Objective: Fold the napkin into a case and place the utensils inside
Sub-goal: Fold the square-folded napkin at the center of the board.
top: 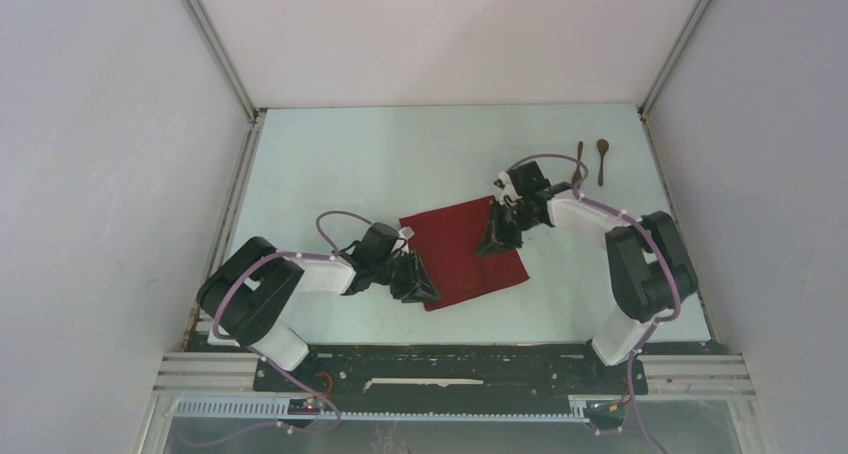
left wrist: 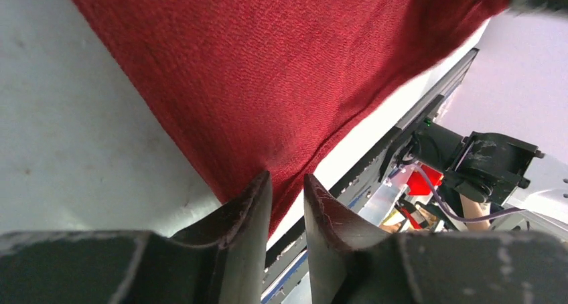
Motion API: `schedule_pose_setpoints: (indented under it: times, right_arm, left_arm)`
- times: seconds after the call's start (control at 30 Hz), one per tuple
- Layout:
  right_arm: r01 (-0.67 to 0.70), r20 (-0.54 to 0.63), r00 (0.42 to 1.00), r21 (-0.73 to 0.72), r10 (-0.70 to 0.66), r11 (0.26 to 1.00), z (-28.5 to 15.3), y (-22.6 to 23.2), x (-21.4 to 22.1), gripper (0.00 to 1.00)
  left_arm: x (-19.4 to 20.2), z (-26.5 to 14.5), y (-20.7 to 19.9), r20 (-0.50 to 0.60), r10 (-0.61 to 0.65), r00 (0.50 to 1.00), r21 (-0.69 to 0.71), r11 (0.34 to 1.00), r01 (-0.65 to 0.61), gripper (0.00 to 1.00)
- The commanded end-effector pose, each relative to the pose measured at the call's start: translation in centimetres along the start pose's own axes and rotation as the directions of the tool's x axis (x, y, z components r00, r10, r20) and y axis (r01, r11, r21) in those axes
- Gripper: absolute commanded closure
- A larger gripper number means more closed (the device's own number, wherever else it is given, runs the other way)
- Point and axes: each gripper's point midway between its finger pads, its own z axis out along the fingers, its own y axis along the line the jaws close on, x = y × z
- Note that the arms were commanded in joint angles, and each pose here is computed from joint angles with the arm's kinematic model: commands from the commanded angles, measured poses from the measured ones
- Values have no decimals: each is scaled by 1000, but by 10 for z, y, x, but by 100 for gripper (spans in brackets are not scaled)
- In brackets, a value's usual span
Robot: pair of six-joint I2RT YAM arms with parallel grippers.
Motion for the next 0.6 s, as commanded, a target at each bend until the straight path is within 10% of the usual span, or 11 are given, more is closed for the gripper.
schedule_pose_setpoints:
  times: [0.0, 0.57]
  right_arm:
    - [79, 21, 997, -119, -77, 990, 18, 58, -34, 100]
    - [152, -47, 984, -268, -170, 951, 87, 130, -66, 100]
  left_arm:
    - [4, 9, 4, -15, 8, 1000, 32, 999, -8, 67]
    - [-1, -35, -6, 129, 138, 982, -12, 990, -138, 59]
